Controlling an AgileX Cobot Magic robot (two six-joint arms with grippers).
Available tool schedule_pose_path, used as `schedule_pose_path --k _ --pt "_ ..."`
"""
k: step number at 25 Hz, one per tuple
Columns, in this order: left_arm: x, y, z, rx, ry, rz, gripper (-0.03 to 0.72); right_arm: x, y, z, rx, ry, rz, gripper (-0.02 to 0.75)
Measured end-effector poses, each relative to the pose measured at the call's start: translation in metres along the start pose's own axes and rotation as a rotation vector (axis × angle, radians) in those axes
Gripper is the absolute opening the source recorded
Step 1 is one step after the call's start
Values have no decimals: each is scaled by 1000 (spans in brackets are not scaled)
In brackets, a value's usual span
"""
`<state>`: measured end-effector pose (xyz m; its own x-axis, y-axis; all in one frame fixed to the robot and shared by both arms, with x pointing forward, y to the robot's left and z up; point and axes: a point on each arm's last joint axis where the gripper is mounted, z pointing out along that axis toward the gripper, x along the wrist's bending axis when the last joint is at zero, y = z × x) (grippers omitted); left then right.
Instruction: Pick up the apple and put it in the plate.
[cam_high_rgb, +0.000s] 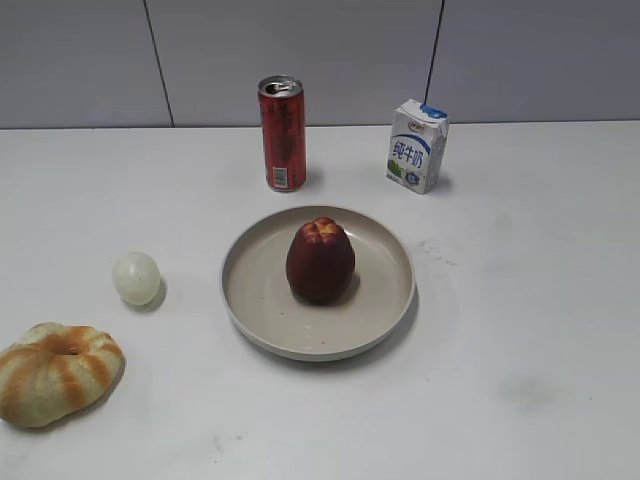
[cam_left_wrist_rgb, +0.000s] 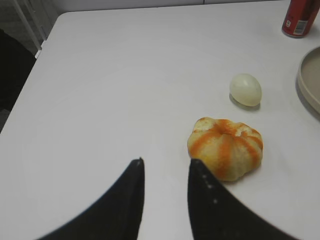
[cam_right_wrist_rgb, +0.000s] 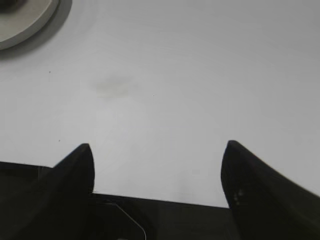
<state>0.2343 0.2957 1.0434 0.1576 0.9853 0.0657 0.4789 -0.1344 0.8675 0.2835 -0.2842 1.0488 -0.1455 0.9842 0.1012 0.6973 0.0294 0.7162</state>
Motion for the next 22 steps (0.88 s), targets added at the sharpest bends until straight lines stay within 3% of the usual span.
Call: schedule_pose_path --k 15,22 --pt "0 0 0 0 0 0 236 4 -29 -39 -303 8 -38 591" --pt "0 0 0 0 0 0 236 4 -32 -41 -321 8 -40 591"
